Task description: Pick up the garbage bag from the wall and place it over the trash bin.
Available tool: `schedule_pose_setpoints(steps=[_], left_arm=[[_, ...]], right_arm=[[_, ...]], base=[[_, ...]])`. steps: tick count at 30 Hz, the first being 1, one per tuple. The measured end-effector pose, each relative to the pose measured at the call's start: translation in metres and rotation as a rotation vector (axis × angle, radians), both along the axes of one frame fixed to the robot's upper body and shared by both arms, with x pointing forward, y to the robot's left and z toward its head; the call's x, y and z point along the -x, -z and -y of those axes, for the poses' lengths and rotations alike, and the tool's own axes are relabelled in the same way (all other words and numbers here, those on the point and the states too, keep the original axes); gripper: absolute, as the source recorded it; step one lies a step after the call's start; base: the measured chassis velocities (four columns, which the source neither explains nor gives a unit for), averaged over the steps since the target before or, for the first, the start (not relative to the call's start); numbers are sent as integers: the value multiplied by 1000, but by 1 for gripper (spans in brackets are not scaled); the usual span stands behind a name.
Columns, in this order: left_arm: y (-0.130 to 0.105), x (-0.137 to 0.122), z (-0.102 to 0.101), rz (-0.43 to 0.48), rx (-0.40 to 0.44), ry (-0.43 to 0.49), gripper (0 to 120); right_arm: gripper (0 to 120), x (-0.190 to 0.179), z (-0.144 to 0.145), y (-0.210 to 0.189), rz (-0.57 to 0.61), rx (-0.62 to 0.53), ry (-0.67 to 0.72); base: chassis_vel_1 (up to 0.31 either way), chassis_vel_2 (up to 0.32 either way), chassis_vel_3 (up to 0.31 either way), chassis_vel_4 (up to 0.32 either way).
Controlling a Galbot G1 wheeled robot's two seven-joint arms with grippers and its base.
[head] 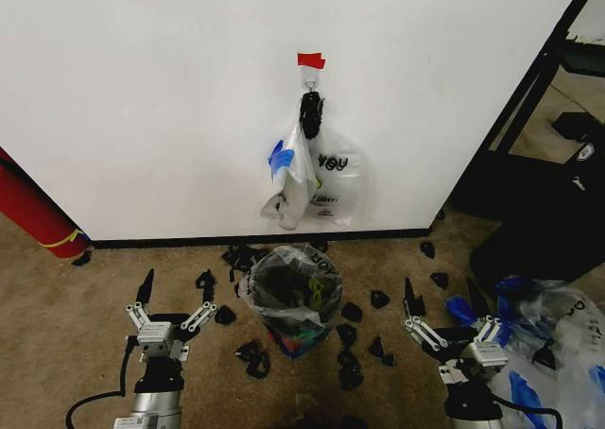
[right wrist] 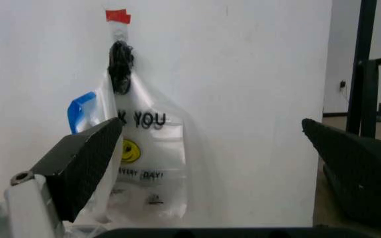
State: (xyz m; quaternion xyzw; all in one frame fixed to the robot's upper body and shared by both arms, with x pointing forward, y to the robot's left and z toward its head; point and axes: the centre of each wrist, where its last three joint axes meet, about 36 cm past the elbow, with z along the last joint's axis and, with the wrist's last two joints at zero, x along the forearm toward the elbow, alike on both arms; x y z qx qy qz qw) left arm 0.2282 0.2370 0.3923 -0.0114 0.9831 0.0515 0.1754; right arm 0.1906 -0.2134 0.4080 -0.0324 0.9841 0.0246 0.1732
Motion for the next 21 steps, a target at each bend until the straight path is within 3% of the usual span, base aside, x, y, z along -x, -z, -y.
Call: schedule_pose_setpoints(steps=[21], left_arm=[[-1,0,0,-4,4,-1,100]], right_arm=[[100,-1,0,1,-7,-5,-1]], base=[[0,0,0,0]])
